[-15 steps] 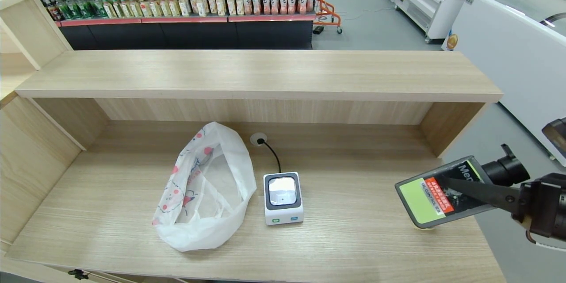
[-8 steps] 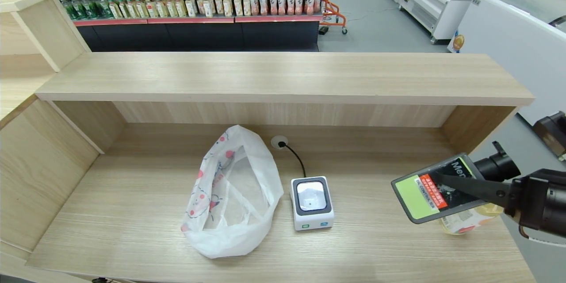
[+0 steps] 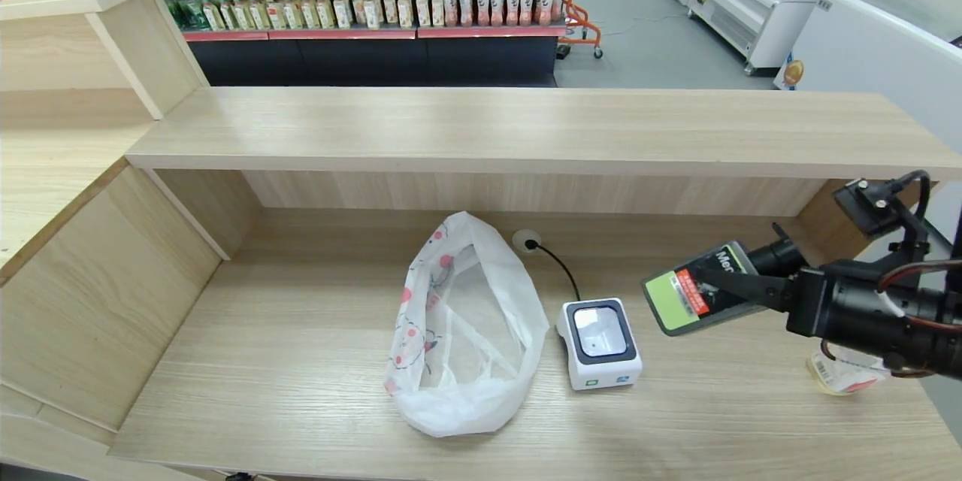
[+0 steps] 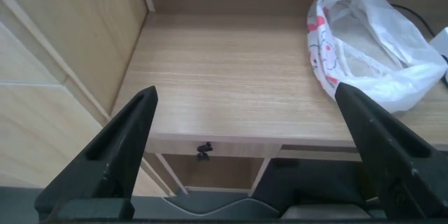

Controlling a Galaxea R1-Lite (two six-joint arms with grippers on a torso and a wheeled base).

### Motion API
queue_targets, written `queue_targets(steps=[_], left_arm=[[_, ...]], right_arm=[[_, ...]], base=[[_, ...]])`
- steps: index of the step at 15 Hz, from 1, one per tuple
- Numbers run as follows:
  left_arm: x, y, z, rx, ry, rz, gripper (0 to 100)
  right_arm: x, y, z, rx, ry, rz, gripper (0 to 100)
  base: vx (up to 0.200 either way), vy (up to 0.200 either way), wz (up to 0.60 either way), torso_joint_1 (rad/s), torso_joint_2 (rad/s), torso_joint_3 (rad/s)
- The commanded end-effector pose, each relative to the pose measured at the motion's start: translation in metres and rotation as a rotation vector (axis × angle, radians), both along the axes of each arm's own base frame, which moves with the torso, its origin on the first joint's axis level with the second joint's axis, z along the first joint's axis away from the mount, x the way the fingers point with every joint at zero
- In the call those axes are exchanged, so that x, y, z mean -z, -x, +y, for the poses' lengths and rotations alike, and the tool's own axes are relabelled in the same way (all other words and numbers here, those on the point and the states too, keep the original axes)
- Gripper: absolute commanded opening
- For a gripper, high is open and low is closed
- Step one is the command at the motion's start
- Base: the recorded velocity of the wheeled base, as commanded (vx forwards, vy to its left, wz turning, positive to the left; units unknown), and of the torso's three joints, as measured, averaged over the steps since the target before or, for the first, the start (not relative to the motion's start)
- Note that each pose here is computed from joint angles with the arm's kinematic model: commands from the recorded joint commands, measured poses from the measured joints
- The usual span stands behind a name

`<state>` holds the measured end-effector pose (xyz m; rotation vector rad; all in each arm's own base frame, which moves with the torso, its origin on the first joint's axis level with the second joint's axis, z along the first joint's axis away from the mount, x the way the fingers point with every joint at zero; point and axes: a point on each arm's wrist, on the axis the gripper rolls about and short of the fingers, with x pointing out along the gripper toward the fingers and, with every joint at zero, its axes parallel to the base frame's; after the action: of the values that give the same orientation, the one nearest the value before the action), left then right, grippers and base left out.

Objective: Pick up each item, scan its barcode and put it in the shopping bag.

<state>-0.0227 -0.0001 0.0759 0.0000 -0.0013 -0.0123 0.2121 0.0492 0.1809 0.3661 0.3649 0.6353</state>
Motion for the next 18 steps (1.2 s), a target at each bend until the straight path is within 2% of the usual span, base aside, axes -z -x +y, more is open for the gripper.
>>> queue_targets(steps=[1,6,8,18], left_arm=[[0.000,0.000,0.000,0.000,0.000,0.000,100],[0.000,0.000,0.000,-0.002,0.000,0.000,100],[0.000,0.000,0.000,0.000,0.000,0.000,100],[0.000,0.000,0.000,0.000,0.000,0.000,100]], right_arm=[[0.034,-0.032,0.010,-0.015,0.024,0.088,0],[0.083,-0.072,0.020,-0.024,0.084,0.101,0],[0.093,-0.079,0.023,-0.022,0.087,0.083,0],[0.101,-0.108,0.042,-0.060,0.085,0.063,0]], base=[[0.000,0.000,0.00,0.000,0.00,0.000],[0.000,0.000,0.00,0.000,0.00,0.000],[0.000,0.000,0.00,0.000,0.00,0.000],[0.000,0.000,0.00,0.000,0.00,0.000]])
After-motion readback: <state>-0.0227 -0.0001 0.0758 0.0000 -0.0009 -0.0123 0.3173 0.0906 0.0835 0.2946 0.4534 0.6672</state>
